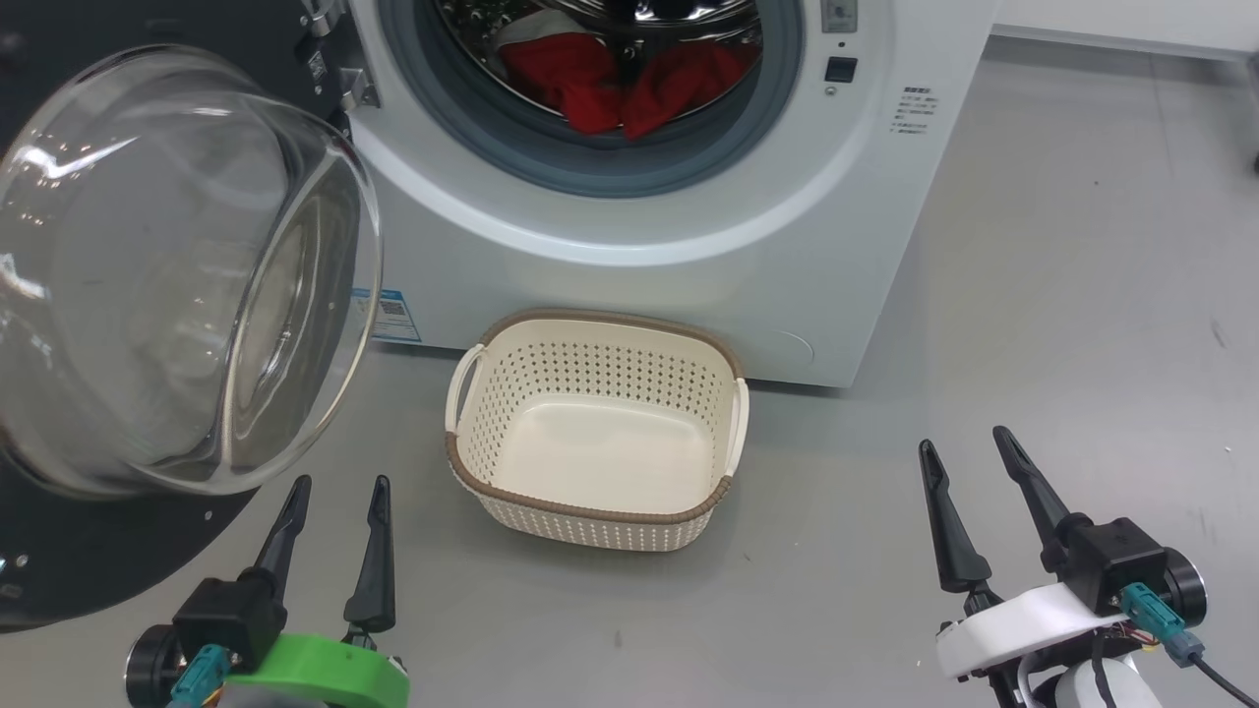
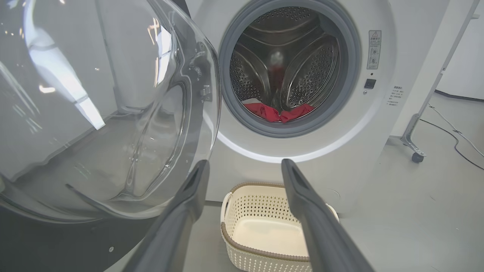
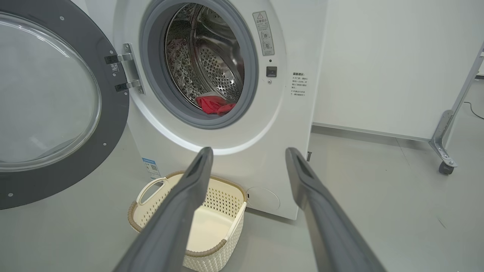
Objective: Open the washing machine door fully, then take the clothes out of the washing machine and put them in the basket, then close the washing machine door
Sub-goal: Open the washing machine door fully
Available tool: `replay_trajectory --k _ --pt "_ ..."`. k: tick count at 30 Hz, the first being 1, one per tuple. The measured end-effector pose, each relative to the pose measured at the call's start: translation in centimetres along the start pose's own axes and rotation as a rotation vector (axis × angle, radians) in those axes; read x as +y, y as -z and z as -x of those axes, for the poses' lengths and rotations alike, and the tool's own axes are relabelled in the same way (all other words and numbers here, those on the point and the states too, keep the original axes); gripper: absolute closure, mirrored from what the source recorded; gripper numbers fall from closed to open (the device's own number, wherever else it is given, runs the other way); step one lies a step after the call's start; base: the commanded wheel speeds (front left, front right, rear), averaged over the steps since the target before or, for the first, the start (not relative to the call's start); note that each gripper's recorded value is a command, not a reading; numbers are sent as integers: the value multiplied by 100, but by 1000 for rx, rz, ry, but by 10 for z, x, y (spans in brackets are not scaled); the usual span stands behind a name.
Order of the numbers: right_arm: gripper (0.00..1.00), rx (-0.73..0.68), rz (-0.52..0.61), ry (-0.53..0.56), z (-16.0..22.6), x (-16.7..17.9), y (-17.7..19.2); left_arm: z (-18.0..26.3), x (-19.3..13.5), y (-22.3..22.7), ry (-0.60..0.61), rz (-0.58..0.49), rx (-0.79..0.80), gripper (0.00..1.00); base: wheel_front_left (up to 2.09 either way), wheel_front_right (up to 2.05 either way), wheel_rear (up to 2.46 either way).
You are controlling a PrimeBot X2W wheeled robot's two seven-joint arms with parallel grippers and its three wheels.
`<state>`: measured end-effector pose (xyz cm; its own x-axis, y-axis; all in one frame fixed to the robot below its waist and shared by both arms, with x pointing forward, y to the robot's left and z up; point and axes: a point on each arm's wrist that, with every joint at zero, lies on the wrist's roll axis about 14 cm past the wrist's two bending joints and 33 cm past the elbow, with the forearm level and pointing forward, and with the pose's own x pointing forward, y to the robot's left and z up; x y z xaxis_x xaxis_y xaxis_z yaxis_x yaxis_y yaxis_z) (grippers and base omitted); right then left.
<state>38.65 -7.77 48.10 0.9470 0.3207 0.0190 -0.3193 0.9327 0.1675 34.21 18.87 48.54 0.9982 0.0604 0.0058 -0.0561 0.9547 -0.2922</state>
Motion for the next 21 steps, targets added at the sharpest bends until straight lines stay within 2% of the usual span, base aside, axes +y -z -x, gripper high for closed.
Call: replay_trajectory --k 21 --pt "0 -37 -8 217 53 -45 -13 -14 -56 21 171 -2 66 0 0 0 0"
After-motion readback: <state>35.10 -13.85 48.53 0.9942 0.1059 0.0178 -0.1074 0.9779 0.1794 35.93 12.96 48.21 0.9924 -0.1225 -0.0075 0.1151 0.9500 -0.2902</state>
